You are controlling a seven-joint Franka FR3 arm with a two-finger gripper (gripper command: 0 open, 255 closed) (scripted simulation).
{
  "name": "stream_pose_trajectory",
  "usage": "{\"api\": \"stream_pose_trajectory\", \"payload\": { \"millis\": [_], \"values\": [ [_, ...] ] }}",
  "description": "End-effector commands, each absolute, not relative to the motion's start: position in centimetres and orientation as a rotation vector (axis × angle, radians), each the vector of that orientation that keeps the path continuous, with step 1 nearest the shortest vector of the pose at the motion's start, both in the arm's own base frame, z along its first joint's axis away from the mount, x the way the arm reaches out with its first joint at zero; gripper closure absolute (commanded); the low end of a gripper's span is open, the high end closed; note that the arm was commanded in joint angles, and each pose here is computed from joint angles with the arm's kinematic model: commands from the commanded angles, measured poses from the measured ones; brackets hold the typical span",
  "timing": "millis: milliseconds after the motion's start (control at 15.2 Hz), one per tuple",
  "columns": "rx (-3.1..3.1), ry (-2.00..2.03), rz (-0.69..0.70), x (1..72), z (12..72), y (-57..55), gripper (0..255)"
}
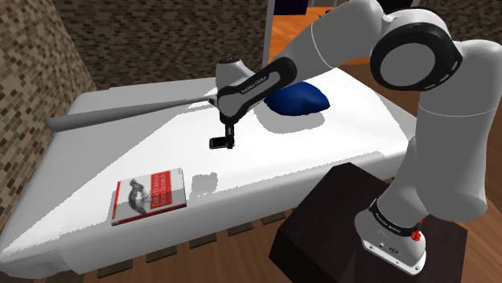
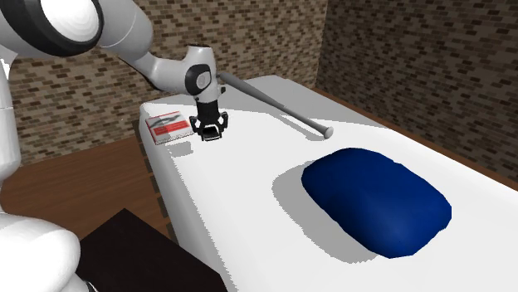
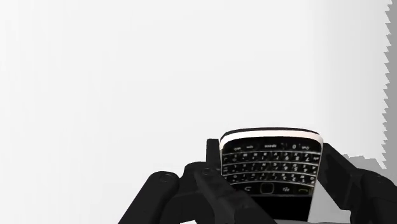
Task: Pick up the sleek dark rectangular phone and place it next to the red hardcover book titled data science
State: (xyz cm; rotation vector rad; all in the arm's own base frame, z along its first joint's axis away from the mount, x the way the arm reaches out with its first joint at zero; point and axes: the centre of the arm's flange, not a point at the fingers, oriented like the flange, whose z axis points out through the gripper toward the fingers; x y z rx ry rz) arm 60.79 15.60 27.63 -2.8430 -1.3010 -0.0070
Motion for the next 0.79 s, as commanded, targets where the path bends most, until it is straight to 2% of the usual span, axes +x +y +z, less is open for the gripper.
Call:
{"api": "stream_pose_trajectory", "payload": {
  "millis": [0,726],
  "values": [
    [-2.844,-1.299,-0.007,60.4,27.5,18.0,255],
    [-2.844,-1.299,-0.007,58.0,27.5,32.3,255]
  ]
}}
